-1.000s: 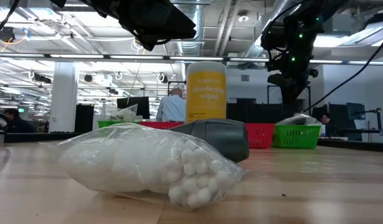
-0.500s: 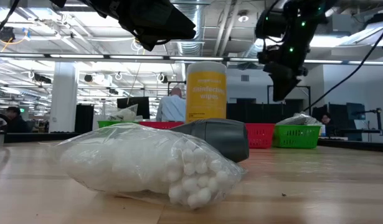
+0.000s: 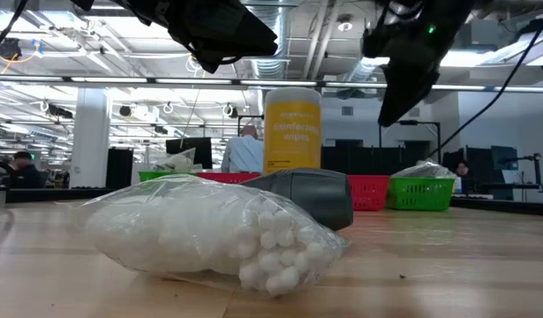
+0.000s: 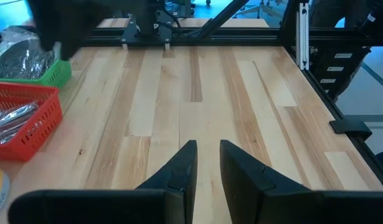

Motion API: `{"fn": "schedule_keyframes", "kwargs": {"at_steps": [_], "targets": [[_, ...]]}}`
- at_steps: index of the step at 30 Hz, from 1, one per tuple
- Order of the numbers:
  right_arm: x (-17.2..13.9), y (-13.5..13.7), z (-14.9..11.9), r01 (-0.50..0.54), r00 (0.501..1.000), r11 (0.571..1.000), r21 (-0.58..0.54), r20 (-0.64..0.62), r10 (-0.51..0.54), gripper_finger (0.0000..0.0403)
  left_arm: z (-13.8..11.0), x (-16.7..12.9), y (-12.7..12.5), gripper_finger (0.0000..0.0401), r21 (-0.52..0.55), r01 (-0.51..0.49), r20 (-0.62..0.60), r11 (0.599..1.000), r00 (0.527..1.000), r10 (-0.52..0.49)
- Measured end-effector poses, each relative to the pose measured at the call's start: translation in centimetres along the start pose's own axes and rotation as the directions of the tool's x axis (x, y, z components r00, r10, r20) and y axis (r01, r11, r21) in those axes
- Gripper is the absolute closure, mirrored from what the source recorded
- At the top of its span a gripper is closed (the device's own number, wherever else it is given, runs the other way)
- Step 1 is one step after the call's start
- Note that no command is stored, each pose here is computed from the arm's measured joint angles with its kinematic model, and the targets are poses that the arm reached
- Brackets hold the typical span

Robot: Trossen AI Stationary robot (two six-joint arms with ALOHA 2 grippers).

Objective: Pick & Place Travel size toiletries
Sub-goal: Put the black deodorant into the left red bin

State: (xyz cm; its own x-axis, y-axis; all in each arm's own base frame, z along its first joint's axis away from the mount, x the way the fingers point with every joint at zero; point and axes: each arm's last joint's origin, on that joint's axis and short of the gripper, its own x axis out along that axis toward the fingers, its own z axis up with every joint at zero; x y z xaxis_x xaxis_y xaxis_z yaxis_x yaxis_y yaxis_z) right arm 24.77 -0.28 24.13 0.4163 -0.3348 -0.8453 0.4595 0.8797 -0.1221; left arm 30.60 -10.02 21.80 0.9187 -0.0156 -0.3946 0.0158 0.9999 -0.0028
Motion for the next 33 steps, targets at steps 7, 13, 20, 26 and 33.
{"fn": "schedule_keyframes", "kwargs": {"at_steps": [7, 13, 20, 26, 33], "targets": [[-1.8, 4.4, -1.0, -0.146, 0.983, 0.988, -0.055, 0.103, 0.151, 0.0267, 0.0, 0.0, 0.0, 0.0342, -0.004, 0.000, 0.000, 1.000, 1.000, 0.000], [-3.4, 7.4, -2.0, -0.260, 0.949, 0.962, -0.082, 0.163, 0.271, 0.0264, 0.0, 0.0, -0.1, 0.0342, -0.005, 0.050, -0.006, 0.999, 0.999, -0.050], [-4.5, 10.0, -3.3, -0.342, 0.911, 0.928, -0.148, 0.189, 0.366, 0.0266, -0.3, -0.6, -2.2, 0.0335, -0.006, 0.197, -0.020, 0.980, 0.980, -0.198], [-4.2, 11.4, -3.7, -0.361, 0.899, 0.916, -0.173, 0.198, 0.391, 0.0265, -1.4, -0.6, -4.3, 0.0289, 0.052, 0.153, -0.035, 0.987, 0.988, -0.151], [-2.4, 12.9, -4.1, -0.345, 0.911, 0.919, -0.189, 0.169, 0.376, 0.0268, -3.0, 1.5, -5.5, 0.0205, 0.049, 0.145, 0.013, 0.988, 0.989, -0.146]]}}
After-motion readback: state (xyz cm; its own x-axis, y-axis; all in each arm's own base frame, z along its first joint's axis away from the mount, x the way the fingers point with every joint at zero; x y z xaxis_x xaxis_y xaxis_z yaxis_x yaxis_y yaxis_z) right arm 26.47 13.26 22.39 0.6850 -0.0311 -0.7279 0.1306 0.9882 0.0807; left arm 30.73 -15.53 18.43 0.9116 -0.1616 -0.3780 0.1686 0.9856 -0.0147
